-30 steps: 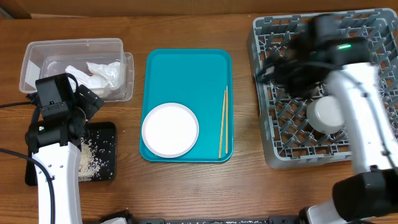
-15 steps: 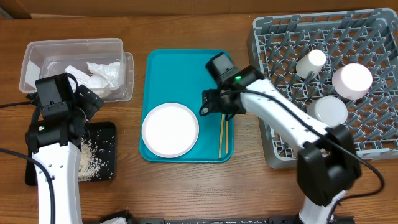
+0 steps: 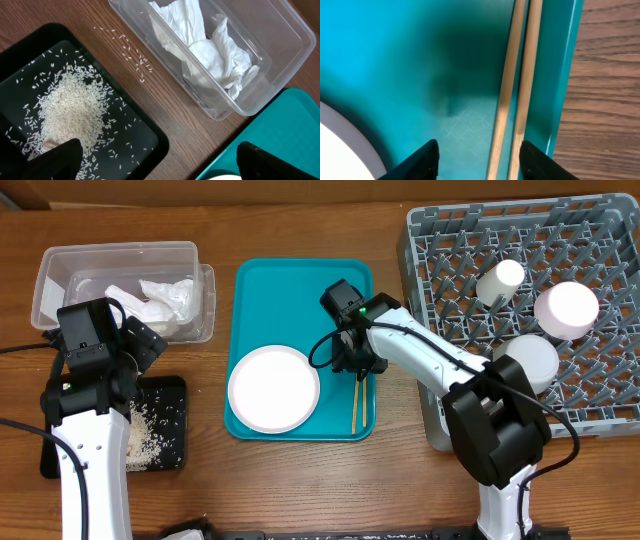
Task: Sort waste into correct bins and load items into the dishwasher
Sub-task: 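Lower the right gripper and pinch the wooden chopsticks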
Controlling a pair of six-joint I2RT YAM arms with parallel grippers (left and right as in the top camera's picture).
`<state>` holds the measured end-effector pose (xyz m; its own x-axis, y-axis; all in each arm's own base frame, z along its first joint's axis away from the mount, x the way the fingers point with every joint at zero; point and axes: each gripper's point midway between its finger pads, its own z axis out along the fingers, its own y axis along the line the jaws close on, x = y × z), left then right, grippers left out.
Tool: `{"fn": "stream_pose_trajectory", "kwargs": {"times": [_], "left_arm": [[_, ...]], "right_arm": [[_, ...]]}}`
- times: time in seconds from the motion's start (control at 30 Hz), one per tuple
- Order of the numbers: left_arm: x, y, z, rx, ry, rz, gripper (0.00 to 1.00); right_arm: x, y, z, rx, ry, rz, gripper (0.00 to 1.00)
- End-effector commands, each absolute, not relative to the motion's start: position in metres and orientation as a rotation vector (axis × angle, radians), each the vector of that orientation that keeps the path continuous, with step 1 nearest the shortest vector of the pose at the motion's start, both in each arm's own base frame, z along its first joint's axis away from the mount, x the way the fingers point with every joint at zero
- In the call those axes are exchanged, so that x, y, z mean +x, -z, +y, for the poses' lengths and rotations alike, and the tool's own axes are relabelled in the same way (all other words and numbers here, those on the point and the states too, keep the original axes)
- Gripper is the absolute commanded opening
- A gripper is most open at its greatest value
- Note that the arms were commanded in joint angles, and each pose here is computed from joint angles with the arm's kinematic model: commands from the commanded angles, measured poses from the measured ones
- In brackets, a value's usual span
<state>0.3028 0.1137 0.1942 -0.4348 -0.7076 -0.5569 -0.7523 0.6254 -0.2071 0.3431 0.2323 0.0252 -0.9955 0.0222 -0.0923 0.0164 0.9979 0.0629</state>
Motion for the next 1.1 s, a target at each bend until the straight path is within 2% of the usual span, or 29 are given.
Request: {"fn": "stream_pose_trajectory", "kwargs": {"times": [0.0, 0.1, 0.9, 1.0, 1.07], "left_arm": [[0.304, -0.203, 0.115, -1.112, -0.093, 2.221, 1.00], [0.304, -0.203, 0.115, -1.113, -0.093, 2.222, 1.00], [0.304, -0.203, 0.115, -1.112, -0.093, 2.221, 1.00], [0.304, -0.203, 0.115, -1.113, -0.093, 2.222, 1.00], [0.304, -0.203, 0.115, -1.113, -0.093, 2.222, 1.00]], "right_arm": [[0.339, -0.021, 0.235, 0.028, -0.100, 3.059, 0.50], [0.340, -0.021, 0.239, 0.027, -0.115, 3.054, 0.46], [0.326, 0.001, 0.234, 0.047, -0.065, 3.106, 0.44], [0.326, 0.004, 0.234, 0.047, -0.061, 3.110, 0.39], [0.327, 0.005, 0.235, 0.047, -0.067, 3.105, 0.30]]}}
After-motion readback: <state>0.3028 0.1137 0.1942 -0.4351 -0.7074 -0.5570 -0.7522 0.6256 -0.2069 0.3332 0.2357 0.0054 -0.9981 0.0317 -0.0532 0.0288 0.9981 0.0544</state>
